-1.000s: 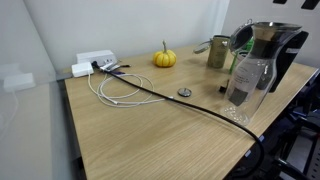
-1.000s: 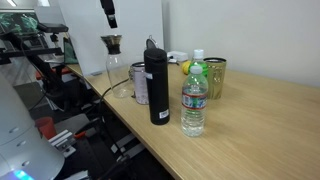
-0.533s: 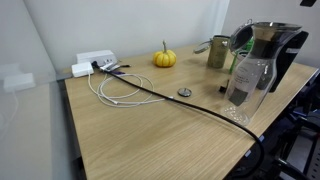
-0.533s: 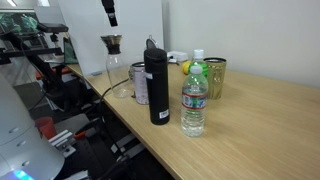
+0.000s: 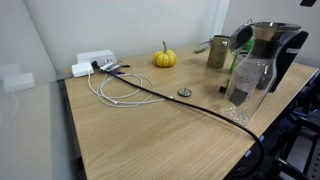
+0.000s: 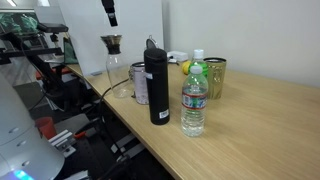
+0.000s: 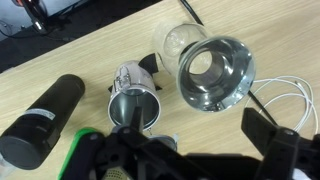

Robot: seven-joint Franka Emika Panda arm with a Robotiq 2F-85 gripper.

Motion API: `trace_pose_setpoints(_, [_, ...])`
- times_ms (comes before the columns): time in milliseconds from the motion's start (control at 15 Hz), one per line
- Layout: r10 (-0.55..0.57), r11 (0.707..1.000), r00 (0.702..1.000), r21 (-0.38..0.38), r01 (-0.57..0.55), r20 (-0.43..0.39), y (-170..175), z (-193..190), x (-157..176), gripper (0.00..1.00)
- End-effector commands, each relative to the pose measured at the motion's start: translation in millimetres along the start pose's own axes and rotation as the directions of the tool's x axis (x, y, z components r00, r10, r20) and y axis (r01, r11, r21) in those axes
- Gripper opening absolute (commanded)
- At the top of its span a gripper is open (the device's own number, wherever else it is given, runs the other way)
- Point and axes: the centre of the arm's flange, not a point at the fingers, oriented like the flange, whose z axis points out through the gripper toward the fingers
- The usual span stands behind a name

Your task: Move the bottle of water to the left side of the table

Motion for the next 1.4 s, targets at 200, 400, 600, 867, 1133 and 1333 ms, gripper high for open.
trace_pose_setpoints(200, [0.126,0.992,0.991,0.004,-0.126,-0.044,7.7,-4.6,16.0,1.0])
trace_pose_setpoints(400, [0.283,0.959,0.948,0.028,-0.282,-0.148,30.4,-18.4,46.6,1.0])
trace_pose_setpoints(600, [0.413,0.906,0.871,0.027,-0.421,-0.266,64.2,-33.9,75.3,1.0])
trace_pose_setpoints(867, [0.552,0.8,0.737,0.0,-0.6,-0.389,116.1,-49.0,100.8,1.0])
trace_pose_setpoints(1133, [0.67,0.639,0.578,-0.033,-0.768,-0.467,160.8,-51.7,112.0,1.0])
trace_pose_setpoints(1333, [0.732,0.52,0.477,-0.054,-0.852,-0.485,184.6,-41.0,113.1,1.0])
